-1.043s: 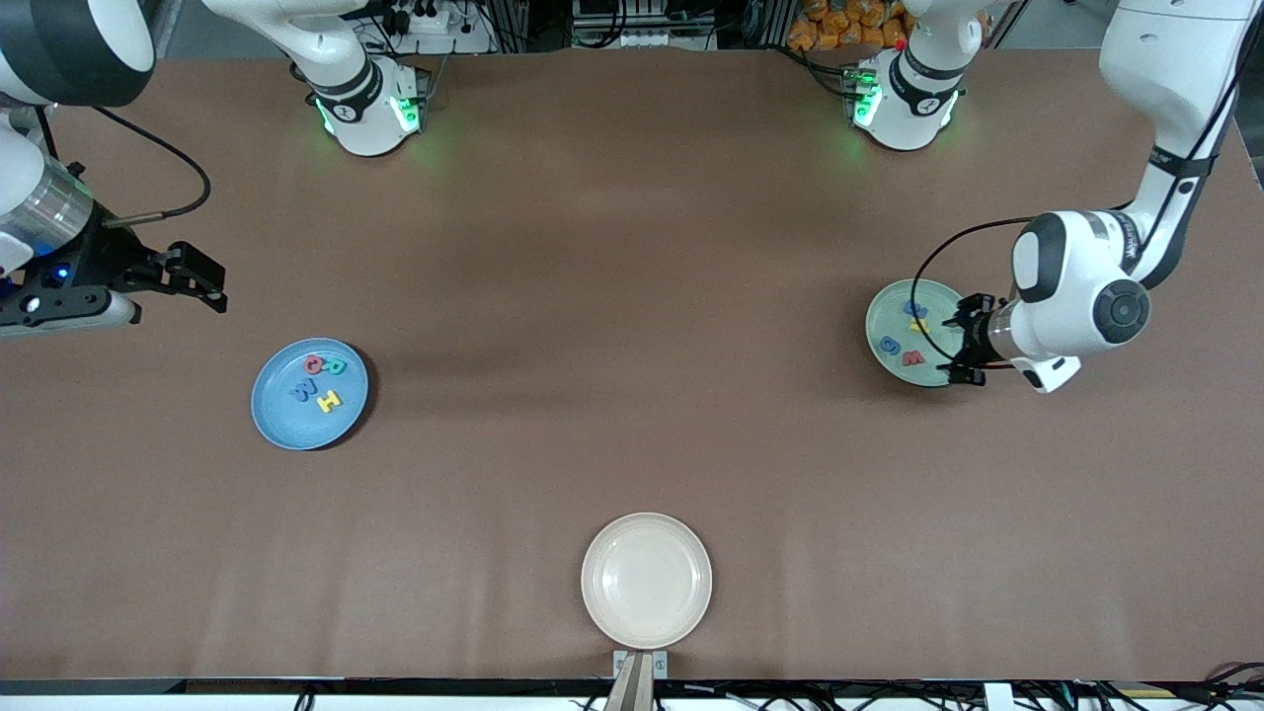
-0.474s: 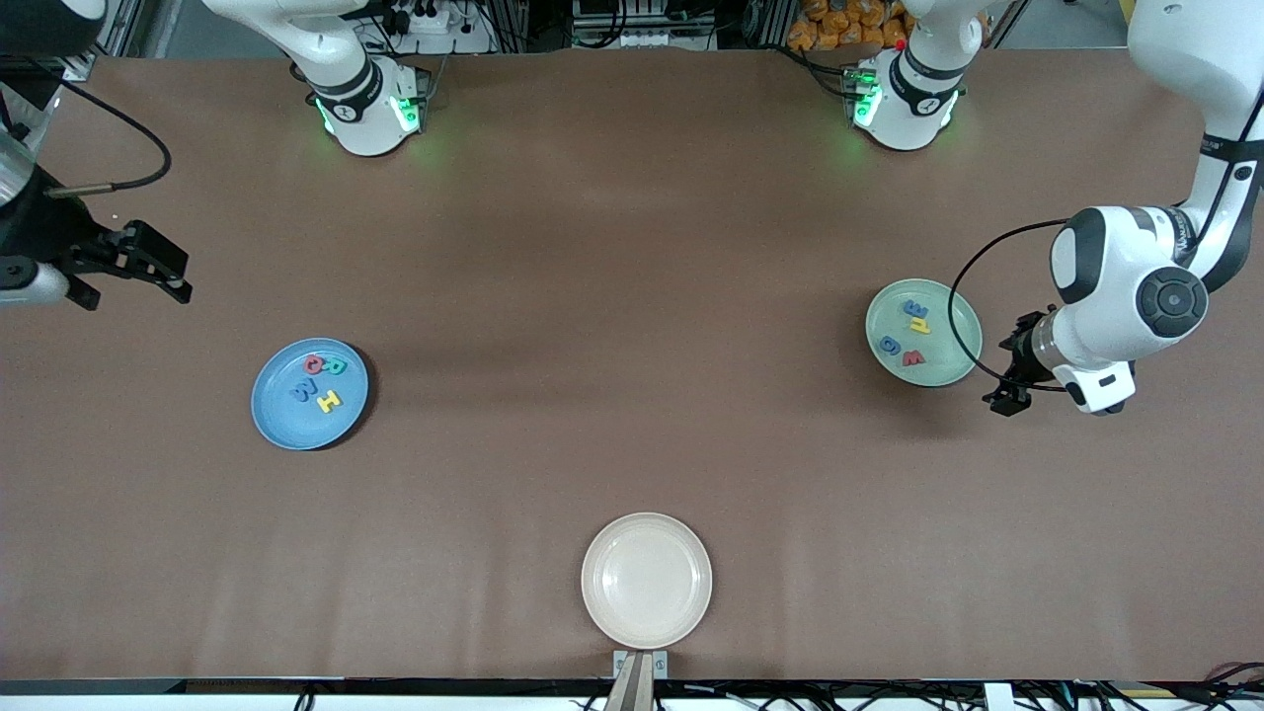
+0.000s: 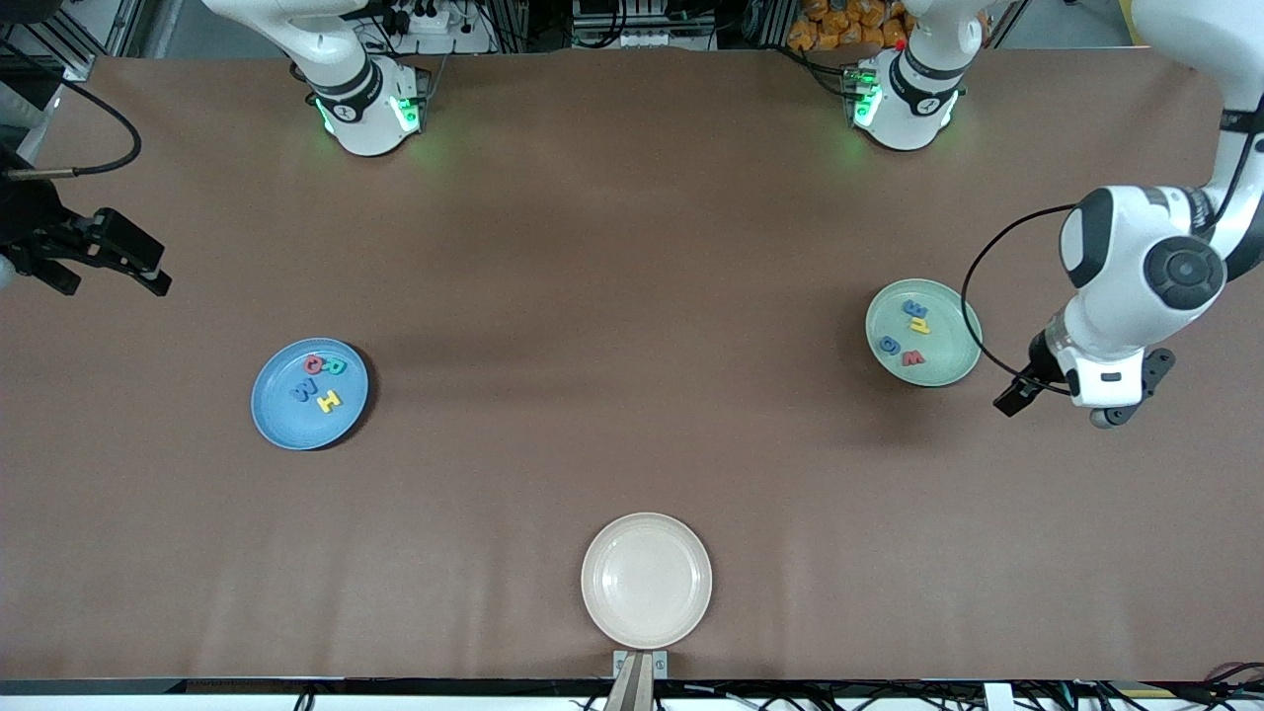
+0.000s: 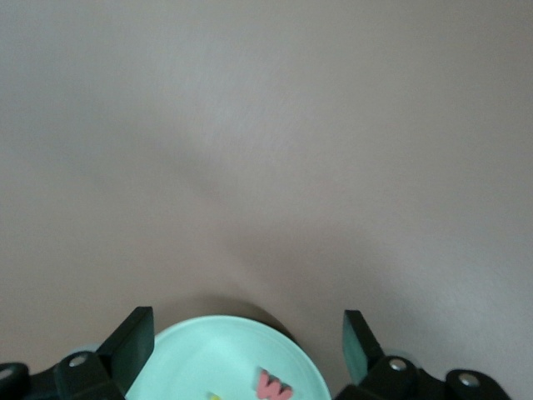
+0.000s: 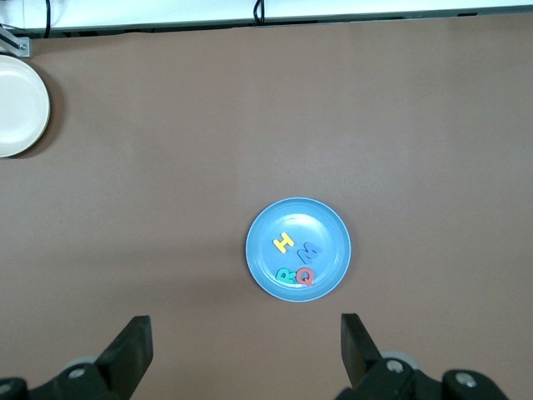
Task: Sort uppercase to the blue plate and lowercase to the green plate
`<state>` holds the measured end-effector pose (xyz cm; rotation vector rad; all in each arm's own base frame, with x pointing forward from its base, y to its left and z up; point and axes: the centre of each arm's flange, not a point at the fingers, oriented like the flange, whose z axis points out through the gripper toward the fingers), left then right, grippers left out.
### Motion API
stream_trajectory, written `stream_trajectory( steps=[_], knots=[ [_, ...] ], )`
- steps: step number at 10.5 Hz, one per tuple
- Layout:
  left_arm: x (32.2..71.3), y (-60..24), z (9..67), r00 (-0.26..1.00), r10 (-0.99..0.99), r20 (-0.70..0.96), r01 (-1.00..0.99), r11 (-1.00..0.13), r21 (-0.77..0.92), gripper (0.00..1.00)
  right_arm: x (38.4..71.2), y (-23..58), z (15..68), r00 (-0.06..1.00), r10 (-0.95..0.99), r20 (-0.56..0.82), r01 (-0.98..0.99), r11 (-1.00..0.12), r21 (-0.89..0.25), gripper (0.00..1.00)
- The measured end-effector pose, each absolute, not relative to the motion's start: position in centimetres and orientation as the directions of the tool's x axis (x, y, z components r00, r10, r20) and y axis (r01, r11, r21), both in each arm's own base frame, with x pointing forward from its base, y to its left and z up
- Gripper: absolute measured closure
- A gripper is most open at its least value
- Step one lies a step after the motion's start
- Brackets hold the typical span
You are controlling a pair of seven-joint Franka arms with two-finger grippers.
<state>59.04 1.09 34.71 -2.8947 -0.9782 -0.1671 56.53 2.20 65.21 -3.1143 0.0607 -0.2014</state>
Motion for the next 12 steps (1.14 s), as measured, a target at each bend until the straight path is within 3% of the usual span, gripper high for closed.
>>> stream_trajectory(
  steps=[2,7,12],
  knots=[
    [59.1,1.1,37.7,0.853,0.493,0.173,0.507,-0.861,-0.044,0.00,56.5,2.1,65.2,0.991,-0.043,0.127,-0.040,-0.999,-0.023,0.00],
    [60.2,3.3,43.3,0.866,0.451,0.214,0.470,-0.882,-0.043,0.00,56.5,0.8,65.4,0.990,-0.062,0.129,-0.060,-0.998,-0.022,0.00],
    [59.4,6.8,49.5,0.922,0.363,0.137,0.378,-0.920,-0.107,0.00,56.5,0.7,65.6,0.990,-0.064,0.129,-0.061,-0.998,-0.022,0.00]
  ],
)
